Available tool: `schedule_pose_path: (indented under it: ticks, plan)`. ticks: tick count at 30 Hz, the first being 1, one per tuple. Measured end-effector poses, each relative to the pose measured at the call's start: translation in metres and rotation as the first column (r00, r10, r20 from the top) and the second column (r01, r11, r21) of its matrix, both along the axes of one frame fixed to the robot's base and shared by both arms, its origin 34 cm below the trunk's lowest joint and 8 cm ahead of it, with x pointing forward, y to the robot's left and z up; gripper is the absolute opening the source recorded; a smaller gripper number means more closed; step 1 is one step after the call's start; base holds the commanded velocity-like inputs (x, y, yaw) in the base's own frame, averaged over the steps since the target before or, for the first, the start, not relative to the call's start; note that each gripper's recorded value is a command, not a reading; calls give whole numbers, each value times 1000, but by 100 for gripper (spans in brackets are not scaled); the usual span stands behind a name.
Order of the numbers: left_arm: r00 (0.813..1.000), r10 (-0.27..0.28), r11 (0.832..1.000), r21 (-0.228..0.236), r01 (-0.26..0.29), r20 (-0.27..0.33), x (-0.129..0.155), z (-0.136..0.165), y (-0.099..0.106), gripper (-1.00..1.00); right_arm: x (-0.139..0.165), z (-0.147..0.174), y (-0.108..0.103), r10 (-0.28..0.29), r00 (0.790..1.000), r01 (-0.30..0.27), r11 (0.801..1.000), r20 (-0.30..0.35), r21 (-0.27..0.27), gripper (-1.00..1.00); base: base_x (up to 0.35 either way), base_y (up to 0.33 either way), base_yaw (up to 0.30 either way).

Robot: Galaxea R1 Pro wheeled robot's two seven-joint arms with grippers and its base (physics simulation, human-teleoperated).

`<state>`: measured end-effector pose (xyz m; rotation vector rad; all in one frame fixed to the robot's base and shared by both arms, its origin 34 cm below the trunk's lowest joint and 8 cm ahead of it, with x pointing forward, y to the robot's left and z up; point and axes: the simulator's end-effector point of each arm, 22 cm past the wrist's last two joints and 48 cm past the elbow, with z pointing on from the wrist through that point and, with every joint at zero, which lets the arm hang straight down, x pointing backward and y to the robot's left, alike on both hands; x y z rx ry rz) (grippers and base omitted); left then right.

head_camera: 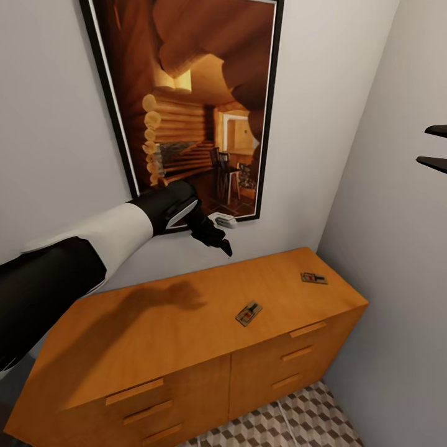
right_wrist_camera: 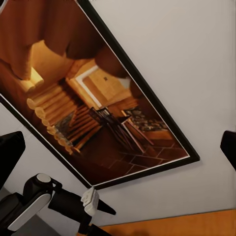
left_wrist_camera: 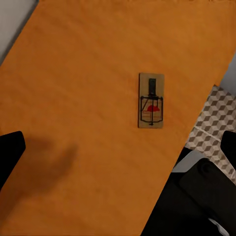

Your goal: Take the four mousetraps from the cabinet in the bathroom and place them on the bathroom floor. Make sure all four end up on the same floor surface, and ensure that at least two of them are either under or directly next to the same bathroom sink.

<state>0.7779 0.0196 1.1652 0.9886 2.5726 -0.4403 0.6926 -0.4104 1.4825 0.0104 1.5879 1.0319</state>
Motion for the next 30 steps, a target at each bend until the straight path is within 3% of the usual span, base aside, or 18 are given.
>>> schedule_pose_path:
  ticks: [16, 30]
  plan:
    - [997, -75, 997, -12, 75, 5, -15, 1, -25, 100, 1, -1, 0, -2, 1000, 2, 1000, -3, -1, 100, 12, -8, 0]
    - [993, -109, 994, -22, 108, -54, -37, -34, -34, 100, 3, -5, -1, -10, 1000, 10, 1000, -10, -12, 100, 0, 0, 0]
